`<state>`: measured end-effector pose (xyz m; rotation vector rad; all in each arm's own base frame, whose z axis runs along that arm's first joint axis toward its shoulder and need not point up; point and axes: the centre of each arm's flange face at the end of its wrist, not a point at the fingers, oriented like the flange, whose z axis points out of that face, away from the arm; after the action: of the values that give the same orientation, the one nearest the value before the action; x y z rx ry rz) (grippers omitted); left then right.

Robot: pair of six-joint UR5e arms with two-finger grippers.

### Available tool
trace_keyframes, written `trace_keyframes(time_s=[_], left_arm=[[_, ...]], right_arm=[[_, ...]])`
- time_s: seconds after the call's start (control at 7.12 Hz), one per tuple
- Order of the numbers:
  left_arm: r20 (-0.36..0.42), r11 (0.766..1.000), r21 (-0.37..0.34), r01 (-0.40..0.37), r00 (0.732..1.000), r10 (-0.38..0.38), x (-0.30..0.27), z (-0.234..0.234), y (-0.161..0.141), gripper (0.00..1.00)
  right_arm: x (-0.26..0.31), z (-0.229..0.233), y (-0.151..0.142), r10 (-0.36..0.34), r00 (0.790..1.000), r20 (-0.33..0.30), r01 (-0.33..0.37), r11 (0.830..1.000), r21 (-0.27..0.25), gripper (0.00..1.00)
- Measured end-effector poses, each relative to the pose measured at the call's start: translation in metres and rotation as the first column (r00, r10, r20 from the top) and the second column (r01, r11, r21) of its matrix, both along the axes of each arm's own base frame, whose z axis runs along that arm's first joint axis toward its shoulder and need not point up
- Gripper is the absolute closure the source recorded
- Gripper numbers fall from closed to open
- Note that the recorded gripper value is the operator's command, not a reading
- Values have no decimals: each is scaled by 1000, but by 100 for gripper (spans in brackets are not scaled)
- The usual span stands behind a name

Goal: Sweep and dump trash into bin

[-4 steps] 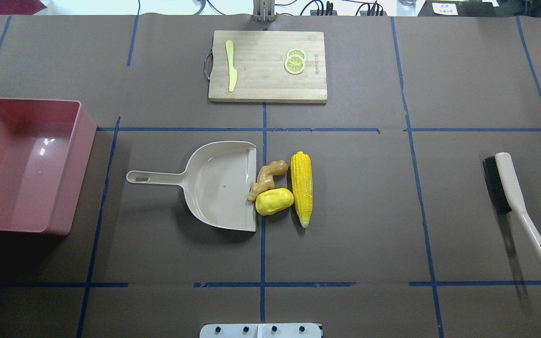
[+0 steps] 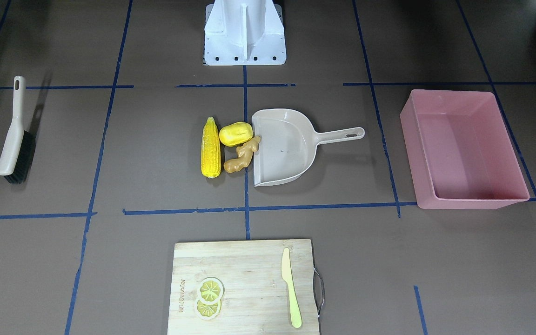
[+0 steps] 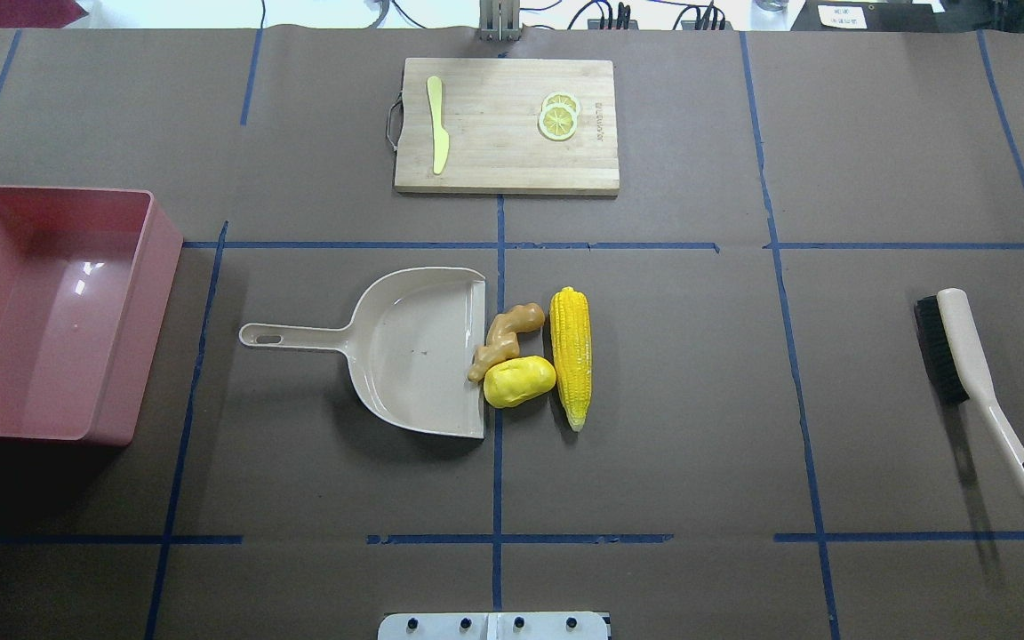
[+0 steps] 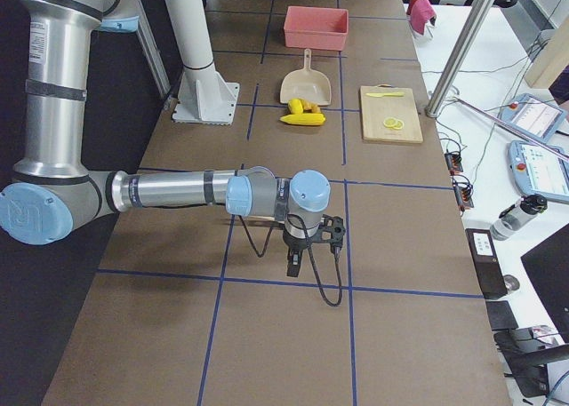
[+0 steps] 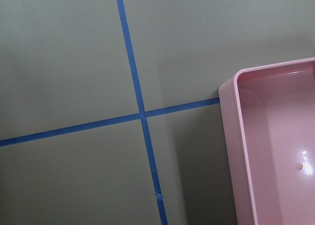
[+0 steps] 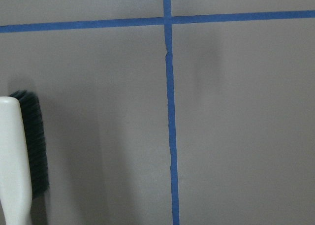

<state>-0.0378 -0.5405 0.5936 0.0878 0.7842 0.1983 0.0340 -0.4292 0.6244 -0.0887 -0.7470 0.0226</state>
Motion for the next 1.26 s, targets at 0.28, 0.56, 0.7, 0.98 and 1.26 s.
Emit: trace_keyframes(time_s=[0.28,0.56,0.7,0.98,1.26], left_arm=[[29,999,30,-12,1000,11,5,-10,0,0],[33,998,58,-31,999,29,12,-16,4,0],[27,995,91,-36,999,33,14,-21,8,0],[-10,986,165,-15,1000,17,24,-28,15,0],[-78,966,244,-83,991,104,95,-60,14,0]], right_arm=[[0,-10,-1,3,1000,2,-3,1000,17,0],[0,-23,-2,5,1000,5,-5,999,42,0],[0,-30,-2,5,1000,6,-5,998,56,0],[-4,-47,0,-1,999,37,-2,996,88,0],[-30,-73,-1,-63,995,78,47,982,185,0]])
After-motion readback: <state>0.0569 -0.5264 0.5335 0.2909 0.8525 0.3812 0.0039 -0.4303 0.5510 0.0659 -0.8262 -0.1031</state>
